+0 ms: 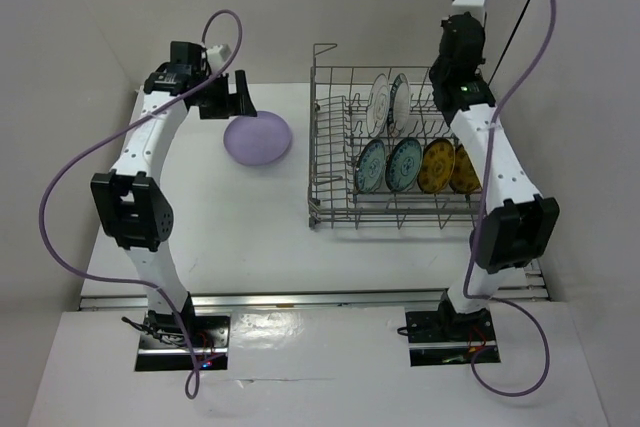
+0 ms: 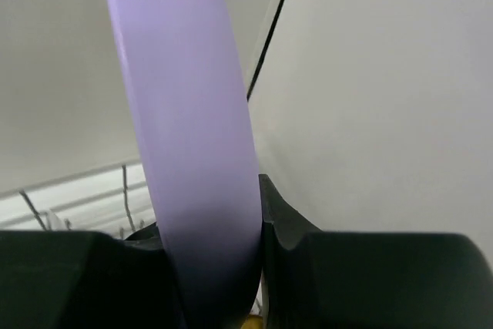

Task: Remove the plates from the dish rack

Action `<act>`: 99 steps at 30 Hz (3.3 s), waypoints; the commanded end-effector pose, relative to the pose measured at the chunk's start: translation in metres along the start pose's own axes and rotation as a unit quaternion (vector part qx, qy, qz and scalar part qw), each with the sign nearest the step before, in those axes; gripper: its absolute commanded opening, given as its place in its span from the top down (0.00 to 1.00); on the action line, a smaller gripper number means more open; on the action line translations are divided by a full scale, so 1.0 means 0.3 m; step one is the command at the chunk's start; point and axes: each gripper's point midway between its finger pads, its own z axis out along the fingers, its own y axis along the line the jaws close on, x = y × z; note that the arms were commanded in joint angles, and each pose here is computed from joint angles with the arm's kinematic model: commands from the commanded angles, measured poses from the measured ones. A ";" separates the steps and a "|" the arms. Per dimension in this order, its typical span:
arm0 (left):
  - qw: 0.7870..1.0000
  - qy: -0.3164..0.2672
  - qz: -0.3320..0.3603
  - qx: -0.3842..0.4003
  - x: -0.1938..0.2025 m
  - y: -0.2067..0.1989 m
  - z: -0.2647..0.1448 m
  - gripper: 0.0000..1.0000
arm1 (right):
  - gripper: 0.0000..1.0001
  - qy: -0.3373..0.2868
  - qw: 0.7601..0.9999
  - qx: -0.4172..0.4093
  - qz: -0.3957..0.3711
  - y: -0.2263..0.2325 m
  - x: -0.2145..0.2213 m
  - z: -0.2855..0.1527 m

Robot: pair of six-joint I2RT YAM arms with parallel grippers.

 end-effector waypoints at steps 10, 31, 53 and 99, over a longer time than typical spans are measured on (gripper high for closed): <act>0.950 -0.097 0.170 0.244 -0.053 -0.375 -0.383 0.00 | 1.00 -0.016 0.743 -0.625 0.239 0.485 -0.273 -0.662; 0.977 -0.113 0.142 0.111 0.002 -0.260 -0.334 0.08 | 1.00 0.114 0.517 -0.814 0.237 0.889 -0.071 -1.084; 0.985 -0.092 -0.038 0.140 -0.043 -0.116 -0.343 1.00 | 0.19 0.111 0.631 -0.739 0.209 0.928 -0.064 -0.882; 0.984 0.154 0.020 -0.082 0.192 0.368 0.283 0.17 | 0.15 0.080 0.789 -0.580 0.186 0.662 -0.061 -0.575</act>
